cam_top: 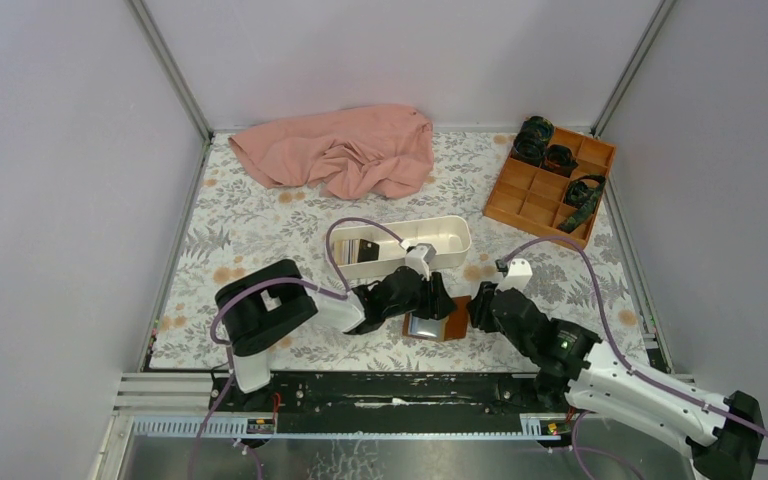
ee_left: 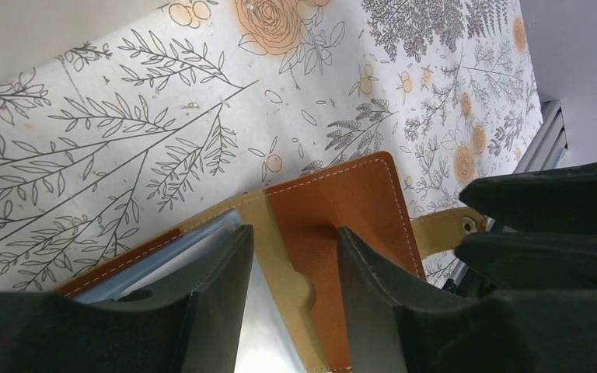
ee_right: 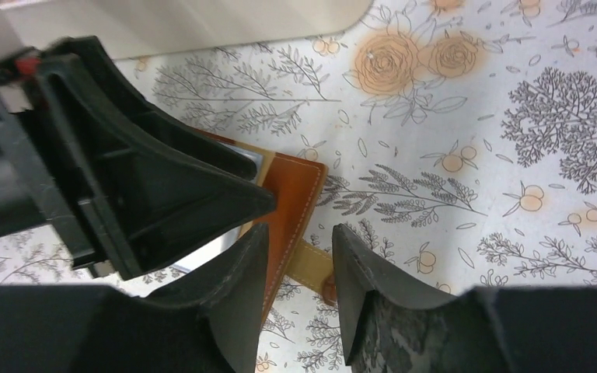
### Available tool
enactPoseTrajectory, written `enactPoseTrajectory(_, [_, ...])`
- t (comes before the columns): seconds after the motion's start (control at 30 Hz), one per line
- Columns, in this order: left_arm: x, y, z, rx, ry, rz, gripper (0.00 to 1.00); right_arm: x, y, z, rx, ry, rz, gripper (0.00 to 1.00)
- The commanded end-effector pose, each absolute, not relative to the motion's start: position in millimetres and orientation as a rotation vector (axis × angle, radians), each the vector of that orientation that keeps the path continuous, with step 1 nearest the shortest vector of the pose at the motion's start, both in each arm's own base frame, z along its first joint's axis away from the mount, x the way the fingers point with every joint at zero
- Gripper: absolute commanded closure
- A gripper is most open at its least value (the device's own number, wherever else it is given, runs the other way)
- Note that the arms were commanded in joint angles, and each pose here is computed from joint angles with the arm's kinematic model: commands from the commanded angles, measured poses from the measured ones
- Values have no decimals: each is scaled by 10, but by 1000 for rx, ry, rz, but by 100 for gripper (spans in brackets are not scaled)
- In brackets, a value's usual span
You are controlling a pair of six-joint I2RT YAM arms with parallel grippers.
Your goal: Take the credit cards out of the card holder
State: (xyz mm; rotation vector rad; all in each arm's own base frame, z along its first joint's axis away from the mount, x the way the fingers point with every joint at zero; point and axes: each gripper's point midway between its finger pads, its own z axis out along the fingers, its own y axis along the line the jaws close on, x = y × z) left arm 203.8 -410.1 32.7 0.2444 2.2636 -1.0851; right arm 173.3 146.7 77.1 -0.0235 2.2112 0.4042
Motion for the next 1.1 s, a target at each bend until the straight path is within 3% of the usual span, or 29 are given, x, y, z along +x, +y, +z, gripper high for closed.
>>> enactPoseTrajectory(0.0, [2018, -4070, 137, 270, 2285, -1044, 48, 1811, 1568, 1131, -35, 2094, 506, 57])
enactPoseTrajectory(0.17, [2008, -4060, 7, 275, 2314, -1024, 48, 1802, 1604, 1303, -47, 2055, 554, 64])
enactPoseTrajectory(0.23, [2007, -4038, -26, 264, 2317, -1021, 48, 1794, 1621, 1377, -54, 2042, 576, 75])
enactPoseTrajectory(0.3, [1998, -4023, -10, 246, 2301, -1039, 49, 1795, 1669, 1398, -71, 2023, 605, 97])
enactPoseTrajectory(0.33, [1999, -4014, 3, 239, 2295, -1045, 49, 1798, 1691, 1356, -76, 2025, 609, 99])
enactPoseTrajectory(0.73, [1955, -4075, 282, 227, 2242, -1149, 50, 1692, 1834, 518, 5, 2182, 664, 100])
enactPoseTrajectory(1.07, [1961, -3993, 787, 265, 2146, -1161, 48, 1627, 1707, 261, 41, 2228, 617, 100])
